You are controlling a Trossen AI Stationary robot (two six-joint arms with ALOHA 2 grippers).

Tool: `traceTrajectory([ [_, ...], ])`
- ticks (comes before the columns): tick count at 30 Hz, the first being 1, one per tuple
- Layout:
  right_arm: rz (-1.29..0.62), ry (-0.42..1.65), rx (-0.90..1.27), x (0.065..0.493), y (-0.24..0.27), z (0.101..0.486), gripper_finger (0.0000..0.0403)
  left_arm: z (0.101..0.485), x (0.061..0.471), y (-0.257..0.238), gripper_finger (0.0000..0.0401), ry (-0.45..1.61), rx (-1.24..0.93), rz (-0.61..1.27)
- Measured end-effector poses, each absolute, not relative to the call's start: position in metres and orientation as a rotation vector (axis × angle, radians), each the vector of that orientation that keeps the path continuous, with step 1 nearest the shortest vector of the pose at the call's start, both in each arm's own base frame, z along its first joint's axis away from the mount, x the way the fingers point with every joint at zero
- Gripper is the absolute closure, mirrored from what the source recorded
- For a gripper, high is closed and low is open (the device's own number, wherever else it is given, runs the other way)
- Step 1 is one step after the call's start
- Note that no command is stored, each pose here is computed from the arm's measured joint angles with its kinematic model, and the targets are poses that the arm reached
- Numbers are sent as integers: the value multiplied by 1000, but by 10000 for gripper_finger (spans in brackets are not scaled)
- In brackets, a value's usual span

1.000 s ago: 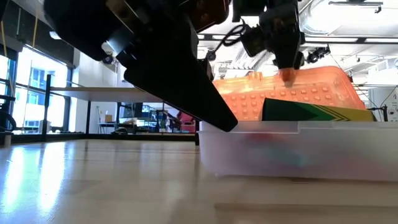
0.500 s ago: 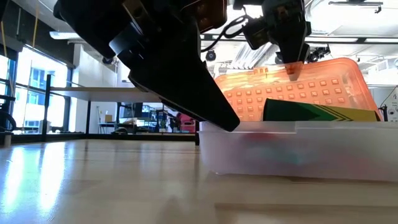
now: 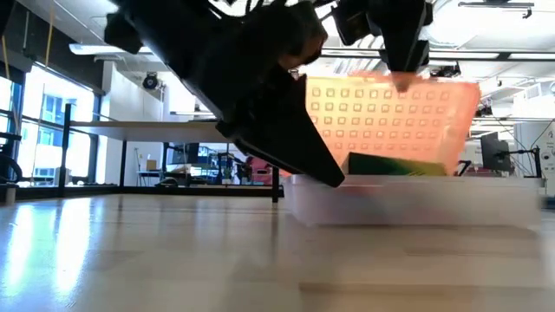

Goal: Pack school essentials
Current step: Close the orange supply box

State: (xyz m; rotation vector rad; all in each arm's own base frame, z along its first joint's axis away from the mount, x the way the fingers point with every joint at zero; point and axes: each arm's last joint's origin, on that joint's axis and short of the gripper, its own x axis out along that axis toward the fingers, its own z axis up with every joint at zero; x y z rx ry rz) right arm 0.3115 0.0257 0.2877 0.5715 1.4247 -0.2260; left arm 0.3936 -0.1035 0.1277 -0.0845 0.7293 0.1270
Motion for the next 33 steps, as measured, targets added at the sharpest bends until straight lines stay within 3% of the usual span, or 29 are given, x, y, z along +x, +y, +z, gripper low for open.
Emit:
traceTrajectory([
  [11, -286, 1468, 564, 315, 32, 277, 259, 128, 399, -82, 279, 724, -172, 186],
  [33, -374, 1444, 546, 314, 35, 277, 259, 150, 393, -99, 279, 673, -174, 126],
])
